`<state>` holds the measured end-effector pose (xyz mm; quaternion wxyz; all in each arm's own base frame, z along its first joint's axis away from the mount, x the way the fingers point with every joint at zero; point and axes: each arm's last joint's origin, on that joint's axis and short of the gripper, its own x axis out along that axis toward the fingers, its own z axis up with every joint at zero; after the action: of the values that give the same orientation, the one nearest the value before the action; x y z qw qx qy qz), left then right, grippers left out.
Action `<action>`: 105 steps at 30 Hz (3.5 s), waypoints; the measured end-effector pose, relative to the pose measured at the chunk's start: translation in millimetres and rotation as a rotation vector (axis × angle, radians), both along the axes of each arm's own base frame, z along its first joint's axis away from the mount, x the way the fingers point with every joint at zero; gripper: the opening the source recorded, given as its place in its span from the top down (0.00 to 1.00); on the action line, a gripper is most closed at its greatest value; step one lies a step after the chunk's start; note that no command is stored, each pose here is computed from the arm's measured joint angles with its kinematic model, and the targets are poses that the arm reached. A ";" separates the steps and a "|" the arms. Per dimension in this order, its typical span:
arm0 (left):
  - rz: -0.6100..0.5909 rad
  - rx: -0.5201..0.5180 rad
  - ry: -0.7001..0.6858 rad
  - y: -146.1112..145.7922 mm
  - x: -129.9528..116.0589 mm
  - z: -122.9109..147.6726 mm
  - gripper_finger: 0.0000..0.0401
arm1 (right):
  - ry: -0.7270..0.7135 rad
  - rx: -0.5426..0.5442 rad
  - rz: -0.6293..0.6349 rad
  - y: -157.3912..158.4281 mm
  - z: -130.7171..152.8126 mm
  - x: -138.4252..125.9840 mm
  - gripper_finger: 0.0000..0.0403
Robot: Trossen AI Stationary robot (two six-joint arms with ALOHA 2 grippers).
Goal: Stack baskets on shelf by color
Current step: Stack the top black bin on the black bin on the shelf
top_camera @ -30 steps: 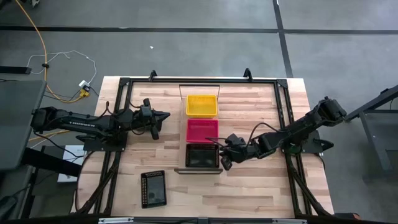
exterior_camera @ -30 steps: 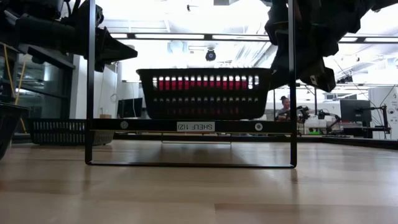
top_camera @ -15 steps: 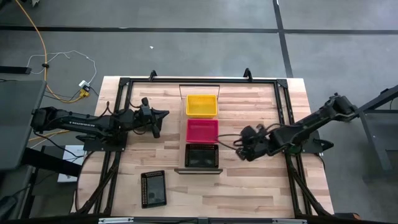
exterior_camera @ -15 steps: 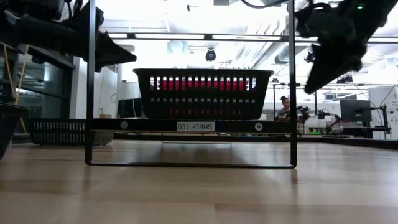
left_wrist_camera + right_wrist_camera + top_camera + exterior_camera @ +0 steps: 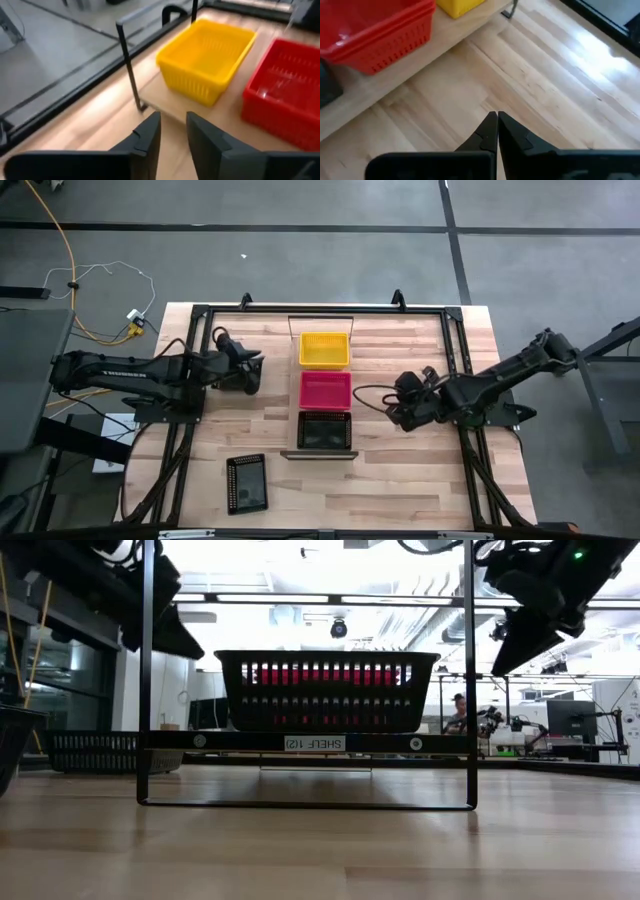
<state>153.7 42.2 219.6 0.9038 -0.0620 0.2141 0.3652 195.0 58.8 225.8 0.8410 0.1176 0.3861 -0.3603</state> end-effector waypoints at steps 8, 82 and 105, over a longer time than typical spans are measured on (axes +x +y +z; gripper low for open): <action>0.006 -0.027 0.072 -0.8 -4.1 -6.7 0.73 | -0.068 0.083 0.165 -20.4 7.4 29.1 1.00; 0.662 -0.465 0.356 49.0 -32.6 32.6 0.44 | -0.315 0.004 0.004 -128.6 -77.4 24.6 1.00; 0.822 -0.646 0.490 37.3 -34.7 -34.3 0.44 | -0.373 0.063 0.110 -130.0 -96.7 43.0 1.00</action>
<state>119.0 79.5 185.3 0.5470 -0.3264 0.4762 0.6062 238.0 -71.2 129.2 0.9123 0.1874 0.2408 -0.2733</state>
